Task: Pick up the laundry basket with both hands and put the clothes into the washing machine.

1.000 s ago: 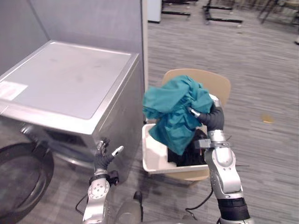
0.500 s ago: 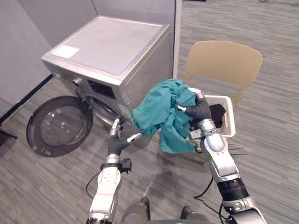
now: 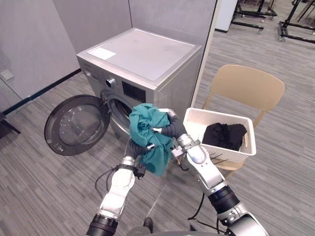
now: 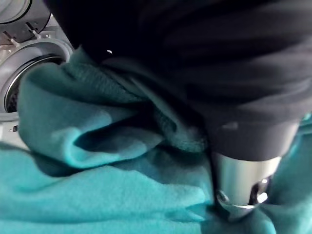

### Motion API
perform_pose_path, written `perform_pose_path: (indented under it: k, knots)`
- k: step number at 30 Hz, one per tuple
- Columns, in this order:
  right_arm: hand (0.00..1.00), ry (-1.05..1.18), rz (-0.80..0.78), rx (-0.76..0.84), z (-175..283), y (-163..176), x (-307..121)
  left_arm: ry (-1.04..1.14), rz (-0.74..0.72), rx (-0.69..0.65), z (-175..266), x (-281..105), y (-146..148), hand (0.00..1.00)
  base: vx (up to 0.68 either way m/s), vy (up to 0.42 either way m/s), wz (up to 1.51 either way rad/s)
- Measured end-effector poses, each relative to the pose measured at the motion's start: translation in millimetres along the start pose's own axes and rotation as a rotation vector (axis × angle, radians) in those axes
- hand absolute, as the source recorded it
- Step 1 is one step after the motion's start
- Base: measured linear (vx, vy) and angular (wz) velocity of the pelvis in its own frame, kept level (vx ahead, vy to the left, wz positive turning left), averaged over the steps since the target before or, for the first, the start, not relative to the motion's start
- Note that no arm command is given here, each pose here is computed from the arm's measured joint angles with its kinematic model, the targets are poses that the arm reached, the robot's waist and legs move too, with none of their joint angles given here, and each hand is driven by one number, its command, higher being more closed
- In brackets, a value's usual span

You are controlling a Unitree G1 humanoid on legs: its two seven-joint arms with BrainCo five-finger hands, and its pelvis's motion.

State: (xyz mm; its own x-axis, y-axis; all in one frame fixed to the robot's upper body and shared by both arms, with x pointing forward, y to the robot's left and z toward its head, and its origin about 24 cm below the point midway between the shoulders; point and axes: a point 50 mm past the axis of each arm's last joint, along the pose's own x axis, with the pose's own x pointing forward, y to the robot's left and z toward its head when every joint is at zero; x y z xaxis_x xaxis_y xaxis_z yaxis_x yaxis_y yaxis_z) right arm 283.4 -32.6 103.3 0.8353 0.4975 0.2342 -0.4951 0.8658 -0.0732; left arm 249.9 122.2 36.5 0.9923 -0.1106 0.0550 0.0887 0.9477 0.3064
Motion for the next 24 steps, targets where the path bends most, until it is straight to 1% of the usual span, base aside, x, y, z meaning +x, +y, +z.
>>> perform_pose_path:
  k: [2, 3, 9, 12, 15, 18, 22, 24]
  knots:
    - [1.00, 0.002, 0.011, 0.018, -0.5, 2.2, -0.2, -0.005, 0.001, 0.034, 0.3, 3.1, -0.8, 1.00, 0.00, 0.000, 0.00]
    - [0.00, 0.004, 0.018, 0.036, -1.0, 3.8, -0.4, -0.010, 0.000, 0.049, 0.9, 4.0, -0.1, 1.00, 0.00, -0.028, -0.03]
    - [0.00, 0.008, 0.053, 0.064, -2.1, 11.8, -1.1, 0.007, 0.026, 0.040, -2.8, 4.0, 1.7, 1.00, 0.02, -0.029, -0.02]
    - [0.00, 0.008, 0.056, 0.023, -2.3, 11.9, -1.4, 0.019, 0.057, 0.022, -4.8, 3.8, 6.5, 1.00, 0.01, -0.012, 0.00]
    - [0.00, 0.024, 0.033, -0.032, -7.2, 7.7, -7.5, 0.055, 0.124, -0.017, -10.2, 1.7, 16.2, 1.00, 0.00, 0.000, 0.00]
    - [0.00, 0.073, -0.008, -0.110, -18.3, -2.8, -19.3, 0.098, 0.177, -0.044, -18.4, -4.8, 22.9, 1.00, 0.00, 0.000, 0.00]
    - [0.00, 0.093, -0.148, -0.258, -17.3, -35.0, -44.5, 0.182, 0.272, -0.061, -36.6, -23.5, 39.4, 1.00, 0.00, 0.001, -0.01]
    - [0.00, 0.121, -0.227, -0.292, -19.6, -52.6, -59.0, 0.224, 0.315, -0.056, -45.8, -33.9, 49.0, 1.00, 0.01, 0.002, -0.02]
